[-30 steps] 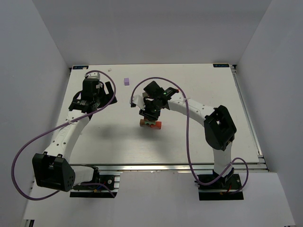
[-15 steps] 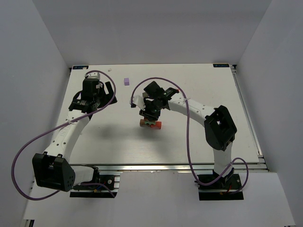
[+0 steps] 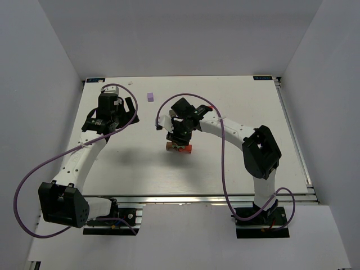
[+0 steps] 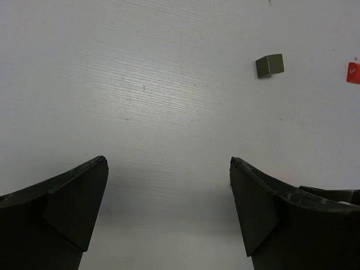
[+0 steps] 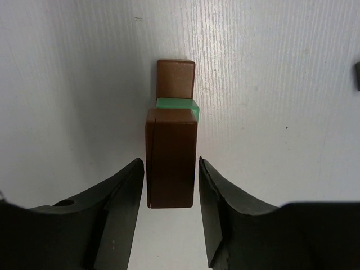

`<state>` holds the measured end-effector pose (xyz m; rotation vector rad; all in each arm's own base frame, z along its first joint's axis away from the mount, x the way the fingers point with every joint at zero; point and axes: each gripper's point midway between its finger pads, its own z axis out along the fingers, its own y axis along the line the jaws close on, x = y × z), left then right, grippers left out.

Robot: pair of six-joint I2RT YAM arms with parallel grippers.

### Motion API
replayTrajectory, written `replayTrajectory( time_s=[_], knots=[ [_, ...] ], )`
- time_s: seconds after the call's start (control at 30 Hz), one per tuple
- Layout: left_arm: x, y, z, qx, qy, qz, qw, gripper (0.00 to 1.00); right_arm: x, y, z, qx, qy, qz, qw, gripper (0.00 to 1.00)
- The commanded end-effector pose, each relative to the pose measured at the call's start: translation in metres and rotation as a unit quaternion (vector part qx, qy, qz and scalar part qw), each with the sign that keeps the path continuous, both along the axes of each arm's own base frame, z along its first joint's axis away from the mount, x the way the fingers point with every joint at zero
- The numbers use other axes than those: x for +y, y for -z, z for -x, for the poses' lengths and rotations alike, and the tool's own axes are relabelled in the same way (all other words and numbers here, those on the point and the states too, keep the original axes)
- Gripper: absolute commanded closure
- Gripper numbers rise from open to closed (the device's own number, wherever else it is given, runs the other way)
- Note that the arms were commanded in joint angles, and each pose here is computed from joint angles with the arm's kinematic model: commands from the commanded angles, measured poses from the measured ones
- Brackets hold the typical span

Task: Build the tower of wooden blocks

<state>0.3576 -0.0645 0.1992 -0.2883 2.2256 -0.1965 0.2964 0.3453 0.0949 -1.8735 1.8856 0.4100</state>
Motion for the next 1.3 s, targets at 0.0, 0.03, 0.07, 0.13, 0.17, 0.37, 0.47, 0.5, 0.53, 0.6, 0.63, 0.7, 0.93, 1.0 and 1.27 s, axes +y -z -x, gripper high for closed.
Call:
replayTrajectory(
  time_s=[0.0, 0.03, 0.07, 0.13, 0.17, 0.37, 0.47, 0.5, 0.53, 0.6, 0.63, 0.7, 0.93, 1.0, 1.27],
  knots=[
    [-0.002, -0.017, -0.003, -0.022, 0.008, 0.003, 1.0, 0.02, -0.003, -0.013, 0.001, -0.008, -0.002, -0.009, 1.0, 0.5],
    [-0.002, -0.016, -0.003, -0.021, 0.008, 0.003, 1.0, 0.02, -0.002, -0.013, 0.0, -0.009, 0.0, -0.01, 1.0, 0.5],
    [-0.002, -0.016, -0.003, -0.021, 0.007, 0.004, 1.0, 0.02, -0.002, -0.013, 0.0, -0.009, 0.002, -0.011, 1.0, 0.5],
    [-0.003, -0.017, -0.003, -0.022, 0.008, 0.003, 1.0, 0.02, 0.0, -0.013, -0.003, -0.012, 0.007, -0.013, 1.0, 0.48],
    [-0.002, -0.016, -0.003, -0.02, 0.007, 0.004, 1.0, 0.02, 0.0, -0.014, -0.005, -0.014, 0.012, -0.014, 1.0, 0.48],
    [-0.002, -0.016, -0.003, -0.02, 0.006, 0.002, 1.0, 0.02, 0.004, -0.014, -0.01, -0.018, 0.018, -0.019, 0.999, 0.43],
    [-0.002, -0.016, -0.003, -0.02, 0.007, 0.001, 1.0, 0.02, 0.005, -0.013, -0.012, -0.021, 0.023, -0.02, 0.999, 0.43],
    [-0.002, -0.016, -0.003, -0.02, 0.007, 0.001, 1.0, 0.02, 0.005, -0.012, -0.013, -0.021, 0.024, -0.018, 0.999, 0.43],
    [-0.002, -0.016, -0.003, -0.021, 0.007, 0.001, 1.0, 0.02, 0.005, -0.012, -0.014, -0.023, 0.029, -0.017, 0.999, 0.43],
    [-0.001, -0.016, -0.003, -0.021, 0.007, 0.0, 1.0, 0.02, 0.005, -0.01, -0.018, -0.03, 0.033, -0.014, 0.999, 0.43],
    [-0.001, -0.016, -0.003, -0.021, 0.006, 0.001, 1.0, 0.02, 0.005, -0.01, -0.019, -0.031, 0.035, -0.014, 0.999, 0.43],
    [-0.001, -0.016, -0.003, -0.021, 0.006, -0.001, 1.0, 0.02, 0.005, -0.01, -0.019, -0.031, 0.035, -0.013, 0.999, 0.43],
    [-0.001, -0.017, -0.002, -0.022, 0.006, -0.001, 1.0, 0.02, 0.006, -0.009, -0.017, -0.026, 0.031, -0.015, 0.999, 0.43],
    [-0.001, -0.018, -0.002, -0.022, 0.006, -0.001, 1.0, 0.02, 0.005, -0.009, -0.017, -0.025, 0.029, -0.014, 0.999, 0.43],
    [-0.001, -0.018, -0.002, -0.025, 0.007, -0.001, 1.0, 0.02, 0.012, -0.033, -0.006, -0.023, 0.0, -0.048, 0.999, 0.37]
  ],
)
